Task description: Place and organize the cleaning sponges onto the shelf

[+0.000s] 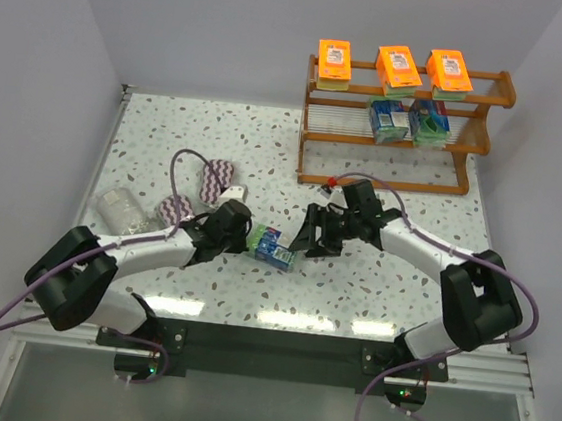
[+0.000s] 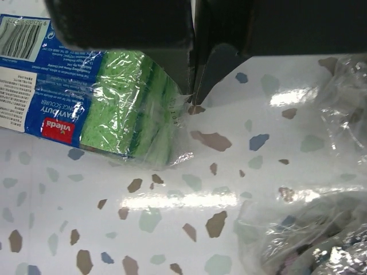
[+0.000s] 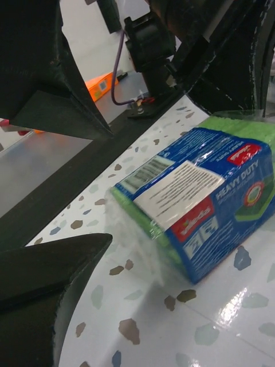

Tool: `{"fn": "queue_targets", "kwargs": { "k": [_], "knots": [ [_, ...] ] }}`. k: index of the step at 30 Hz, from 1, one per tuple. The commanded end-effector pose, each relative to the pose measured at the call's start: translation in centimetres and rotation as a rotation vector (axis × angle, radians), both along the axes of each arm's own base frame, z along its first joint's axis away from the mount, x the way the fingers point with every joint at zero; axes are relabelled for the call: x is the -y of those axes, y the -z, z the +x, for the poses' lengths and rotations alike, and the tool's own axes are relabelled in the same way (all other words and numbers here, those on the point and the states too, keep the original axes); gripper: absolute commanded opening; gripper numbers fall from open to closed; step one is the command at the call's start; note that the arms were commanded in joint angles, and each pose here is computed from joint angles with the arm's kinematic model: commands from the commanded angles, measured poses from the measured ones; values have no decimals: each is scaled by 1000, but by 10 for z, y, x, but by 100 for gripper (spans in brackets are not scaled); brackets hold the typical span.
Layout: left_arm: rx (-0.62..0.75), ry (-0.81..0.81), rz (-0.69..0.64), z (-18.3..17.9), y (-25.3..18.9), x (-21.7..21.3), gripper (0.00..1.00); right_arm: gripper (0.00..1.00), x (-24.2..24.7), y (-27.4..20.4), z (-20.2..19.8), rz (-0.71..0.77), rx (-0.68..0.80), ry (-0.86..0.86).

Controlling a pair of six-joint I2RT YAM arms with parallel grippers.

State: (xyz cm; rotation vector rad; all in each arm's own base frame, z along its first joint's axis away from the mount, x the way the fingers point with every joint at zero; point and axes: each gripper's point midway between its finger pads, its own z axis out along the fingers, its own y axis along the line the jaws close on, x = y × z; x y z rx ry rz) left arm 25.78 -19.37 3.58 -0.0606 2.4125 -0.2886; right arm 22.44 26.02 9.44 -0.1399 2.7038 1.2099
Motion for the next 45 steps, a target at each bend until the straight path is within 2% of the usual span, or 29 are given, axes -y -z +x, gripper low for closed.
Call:
{"fn": "queue_targets", "kwargs": {
  "k": [1, 5, 12, 16, 20, 24, 32, 38, 42, 45],
  "knots": [
    [79, 60, -109, 23, -29, 32, 0, 70, -18, -2, 12, 37, 26, 31],
    [72, 66, -111, 25, -28, 36, 0, 67, -24, 10, 24, 28, 6, 80],
    [64, 60, -87, 30, -28, 36, 0, 51, -19, 39, 14, -13, -86, 110],
    [54, 51, -69, 29, -23, 33, 0, 42, -15, 36, 8, -3, -79, 109],
    [51, 37, -59, 28, -22, 29, 0, 18, -19, 31, 7, 31, -89, 114],
    [58, 3, -30, 26, -33, 18, 0, 0, -20, 13, 11, 76, -79, 113],
    [151, -170, 35, 23, -104, -33, 0, 0, 14, -53, 39, 251, -58, 217],
    [217, -258, -53, 8, -153, -53, 0, 0, 56, -128, 81, 373, 54, 342],
    [234, -285, -132, -6, -168, -60, 0, 0, 85, -152, 117, 373, 108, 485],
    [229, -297, -140, -13, -169, -66, 0, 0, 92, -158, 141, 380, 109, 545]
  ]
}}
